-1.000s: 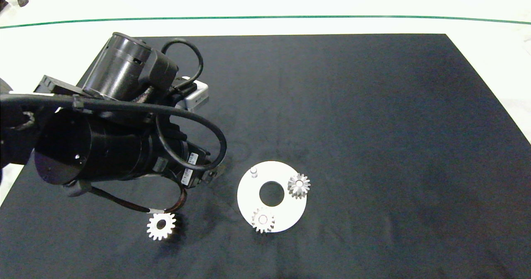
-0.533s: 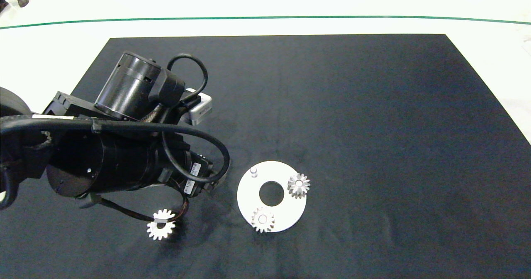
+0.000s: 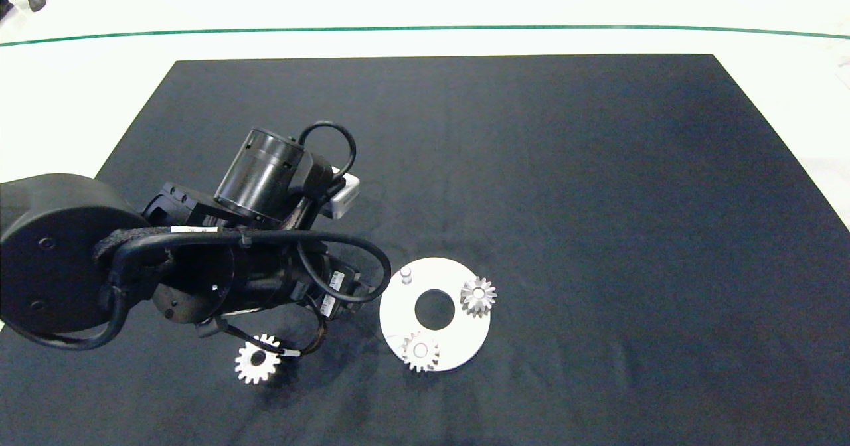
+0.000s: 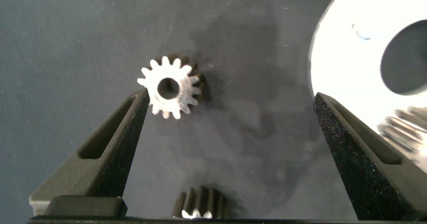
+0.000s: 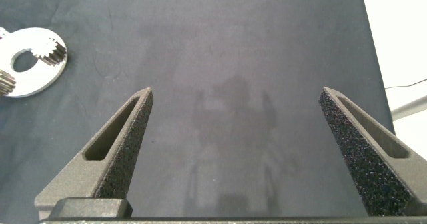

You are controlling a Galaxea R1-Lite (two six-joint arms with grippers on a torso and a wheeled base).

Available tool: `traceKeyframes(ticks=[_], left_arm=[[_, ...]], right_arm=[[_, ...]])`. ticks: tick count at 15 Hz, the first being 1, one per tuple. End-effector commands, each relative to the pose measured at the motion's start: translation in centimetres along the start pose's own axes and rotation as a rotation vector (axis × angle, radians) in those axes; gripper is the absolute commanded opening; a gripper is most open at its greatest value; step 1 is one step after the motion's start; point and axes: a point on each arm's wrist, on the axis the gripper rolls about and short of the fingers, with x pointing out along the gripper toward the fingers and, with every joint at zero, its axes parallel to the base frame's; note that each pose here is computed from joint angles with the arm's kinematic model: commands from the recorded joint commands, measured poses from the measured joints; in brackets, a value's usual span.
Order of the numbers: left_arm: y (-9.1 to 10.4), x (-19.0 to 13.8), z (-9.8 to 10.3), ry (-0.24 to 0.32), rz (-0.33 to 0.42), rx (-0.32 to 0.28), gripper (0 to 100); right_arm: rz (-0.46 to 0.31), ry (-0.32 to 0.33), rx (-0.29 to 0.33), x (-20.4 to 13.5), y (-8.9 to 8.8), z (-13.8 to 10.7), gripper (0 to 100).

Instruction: Remove an incorrectly installed larger gear and replace it with the correct smaller gear

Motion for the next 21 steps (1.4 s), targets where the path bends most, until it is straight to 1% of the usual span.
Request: traceKeyframes(ticks=[1, 3, 4, 5, 6, 8, 10, 18, 19, 21], left_arm=[[0.8, 0.9, -0.2, 0.025, 0.029, 0.000, 100], [2.2, 1.3, -0.3, 0.028, 0.068, 0.007, 100], [2.7, 1.5, -0.2, 0.016, 0.079, 0.005, 100], [3.2, 1.6, -0.2, 0.015, 0.093, 0.005, 100], [3.3, 1.7, -0.3, 0.019, 0.094, 0.008, 100], [3.1, 1.9, -0.6, 0.032, 0.081, 0.013, 100], [2.9, 2.0, -0.7, 0.034, 0.049, 0.011, 100], [2.7, 3.0, -0.7, 0.051, 0.024, -0.001, 100], [2.6, 3.4, -0.7, 0.059, 0.023, -0.002, 99], [2.6, 3.4, -0.6, 0.049, 0.021, -0.003, 96]], right_arm=[[-0.001, 0.001, 0.040, 0.0, 0.0, 0.0, 100], [-0.001, 0.001, 0.042, 0.0, 0.0, -0.1, 100], [-0.001, 0.001, 0.042, 0.0, 0.0, -0.1, 100], [-0.001, -0.001, 0.042, 0.0, 0.0, -0.1, 100], [-0.001, -0.001, 0.040, 0.0, 0.0, -0.1, 100], [0.001, -0.002, 0.040, -0.1, 0.0, -0.1, 100], [0.001, 0.001, 0.040, 0.0, 0.0, -0.1, 100], [0.007, 0.019, 0.041, 0.2, 0.0, -0.6, 100], [0.007, 0.019, 0.041, 0.2, 0.0, -0.6, 100], [0.009, 0.021, 0.040, 0.2, 0.0, -0.6, 100]])
